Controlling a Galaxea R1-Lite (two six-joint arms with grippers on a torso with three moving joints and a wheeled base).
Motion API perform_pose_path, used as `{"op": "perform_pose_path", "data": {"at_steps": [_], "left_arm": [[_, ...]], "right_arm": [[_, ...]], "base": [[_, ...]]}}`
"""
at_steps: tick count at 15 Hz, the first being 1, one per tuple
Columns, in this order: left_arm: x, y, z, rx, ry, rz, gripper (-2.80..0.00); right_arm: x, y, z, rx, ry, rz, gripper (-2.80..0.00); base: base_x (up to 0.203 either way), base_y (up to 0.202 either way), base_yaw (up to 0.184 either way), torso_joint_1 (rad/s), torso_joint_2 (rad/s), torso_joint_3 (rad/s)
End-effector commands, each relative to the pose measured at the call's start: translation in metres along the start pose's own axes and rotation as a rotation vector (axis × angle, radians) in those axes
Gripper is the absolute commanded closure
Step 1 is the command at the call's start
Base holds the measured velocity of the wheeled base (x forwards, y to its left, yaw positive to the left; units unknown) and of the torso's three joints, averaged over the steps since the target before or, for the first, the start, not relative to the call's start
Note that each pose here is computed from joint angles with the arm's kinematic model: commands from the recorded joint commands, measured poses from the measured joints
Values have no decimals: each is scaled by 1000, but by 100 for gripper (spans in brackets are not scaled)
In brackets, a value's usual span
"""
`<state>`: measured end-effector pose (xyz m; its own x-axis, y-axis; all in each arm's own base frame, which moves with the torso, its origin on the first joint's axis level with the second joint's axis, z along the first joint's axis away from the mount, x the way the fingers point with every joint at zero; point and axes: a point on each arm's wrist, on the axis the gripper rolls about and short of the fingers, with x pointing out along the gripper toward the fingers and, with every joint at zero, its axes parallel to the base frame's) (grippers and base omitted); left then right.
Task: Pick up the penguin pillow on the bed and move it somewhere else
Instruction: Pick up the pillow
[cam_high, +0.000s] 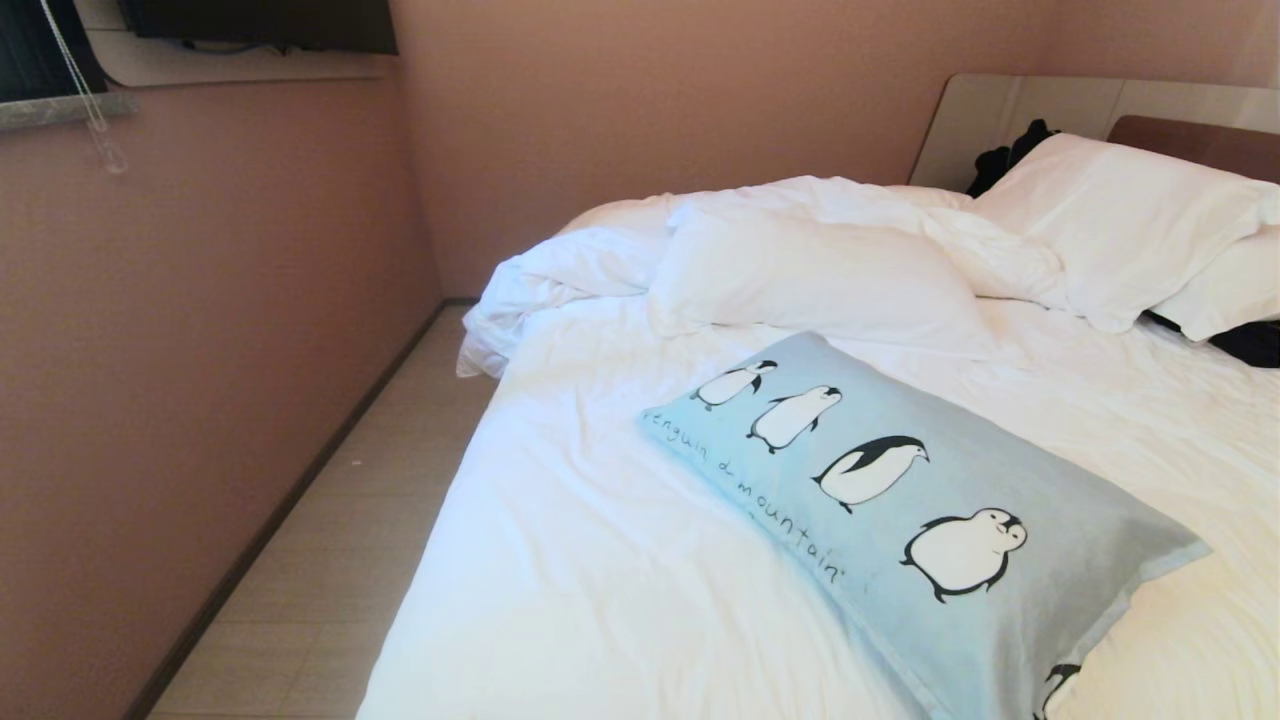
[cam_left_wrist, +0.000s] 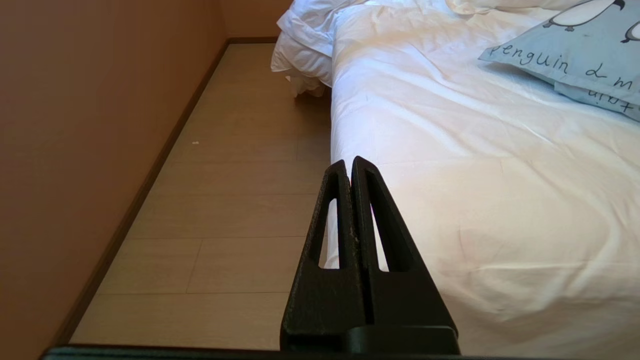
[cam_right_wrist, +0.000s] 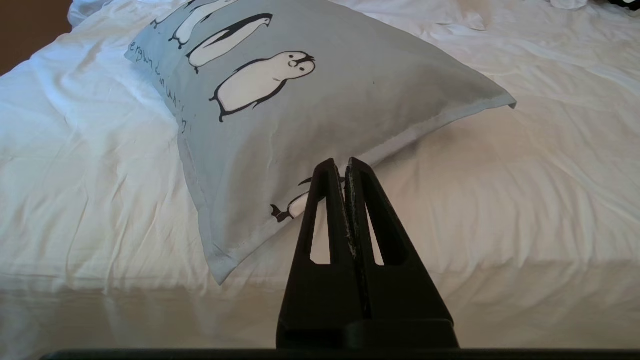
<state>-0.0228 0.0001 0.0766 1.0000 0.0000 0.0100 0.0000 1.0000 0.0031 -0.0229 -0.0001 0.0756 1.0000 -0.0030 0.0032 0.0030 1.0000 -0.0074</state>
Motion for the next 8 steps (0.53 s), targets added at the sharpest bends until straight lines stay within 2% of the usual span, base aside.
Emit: {"op": "perform_pose_path", "data": {"at_steps": [1,8], "left_arm": [[0,0,0,0,-1,0,0],[0,0,0,0,-1,0,0]], "right_arm": [[0,0,0,0,-1,0,0],[0,0,0,-2,-1,0,0]], "base": [[0,0,0,0,0,0],[0,0,0,0,0,0]]}}
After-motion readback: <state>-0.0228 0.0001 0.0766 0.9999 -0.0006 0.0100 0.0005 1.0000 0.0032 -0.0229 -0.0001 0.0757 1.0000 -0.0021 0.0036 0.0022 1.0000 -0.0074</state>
